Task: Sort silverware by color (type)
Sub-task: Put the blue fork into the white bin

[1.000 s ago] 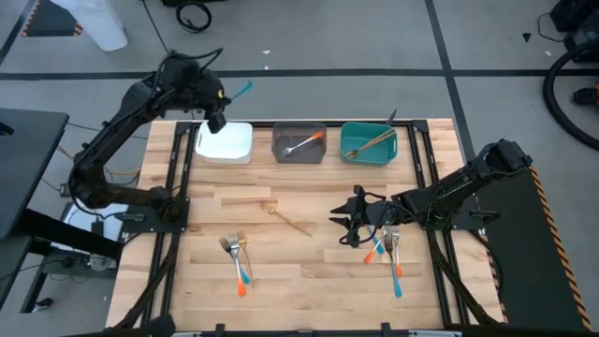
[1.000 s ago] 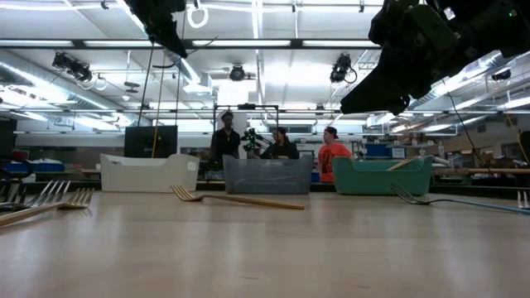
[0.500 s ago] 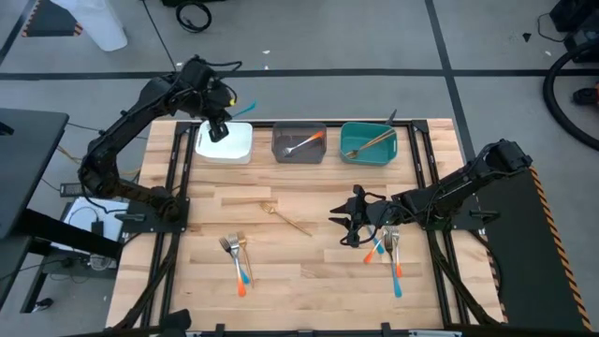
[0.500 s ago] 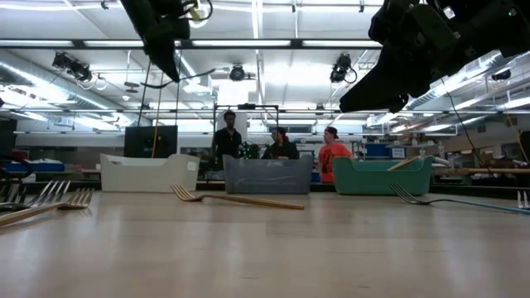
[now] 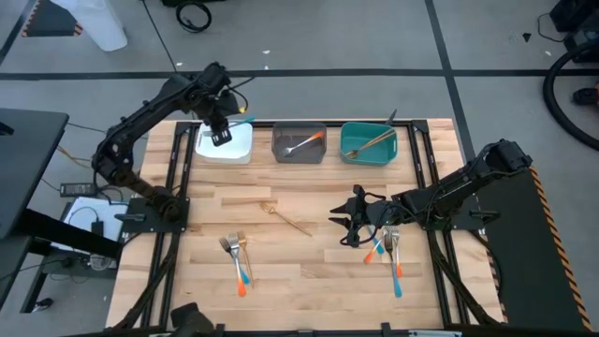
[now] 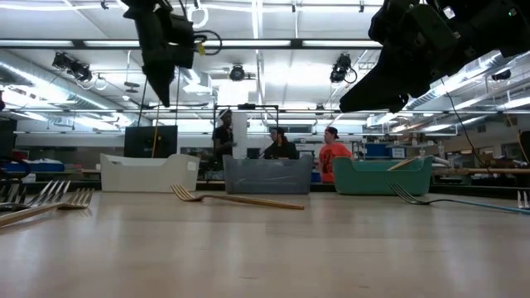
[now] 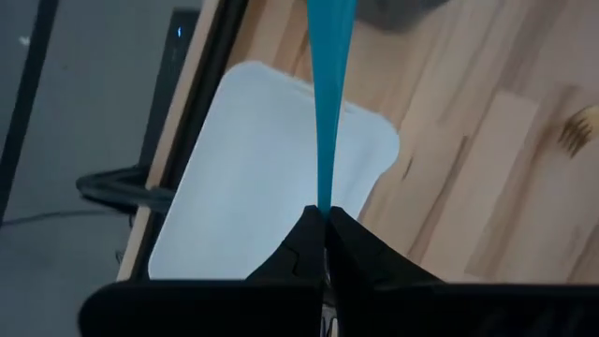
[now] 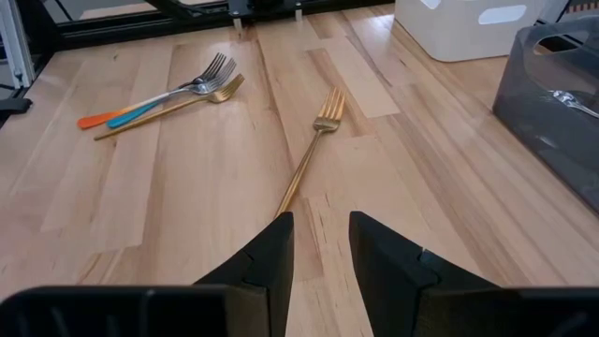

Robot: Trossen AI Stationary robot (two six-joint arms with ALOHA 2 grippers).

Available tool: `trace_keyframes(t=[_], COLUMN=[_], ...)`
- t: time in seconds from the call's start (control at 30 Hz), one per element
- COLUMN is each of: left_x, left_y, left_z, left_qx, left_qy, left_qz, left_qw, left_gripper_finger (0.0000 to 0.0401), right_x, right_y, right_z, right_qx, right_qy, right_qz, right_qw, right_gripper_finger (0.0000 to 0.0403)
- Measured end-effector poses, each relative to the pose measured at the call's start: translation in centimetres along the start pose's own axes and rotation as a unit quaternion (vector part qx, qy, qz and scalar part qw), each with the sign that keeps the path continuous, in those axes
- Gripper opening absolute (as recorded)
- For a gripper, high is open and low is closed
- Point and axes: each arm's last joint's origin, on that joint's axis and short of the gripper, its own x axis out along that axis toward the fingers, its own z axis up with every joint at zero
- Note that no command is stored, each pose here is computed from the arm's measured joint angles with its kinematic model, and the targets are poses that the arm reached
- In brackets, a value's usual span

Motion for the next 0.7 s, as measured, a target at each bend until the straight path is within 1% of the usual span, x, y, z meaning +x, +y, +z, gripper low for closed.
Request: trace_keyframes(t=[0.43,0.7], left_x=[3.3,3.4], left_y=[0.7,0.8], left_z=[0.8,0.8], left_qx=[-0.002,-0.003], left_qy=[0.054,0.061], left_qz=[-0.017,-0.012], left_qw=[0.998,0.998], left_gripper_finger=[0.0009,0.0009], right_x=[0.0,0.0], right_y=[0.0,0.1], right_z=[0.0,-0.1], right_qx=[0.000,-0.002], right_qy=[0.001,0.006], right_qz=[0.000,0.002], right_qw=[1.000,1.000], right_gripper_finger=[0.0116,0.0116])
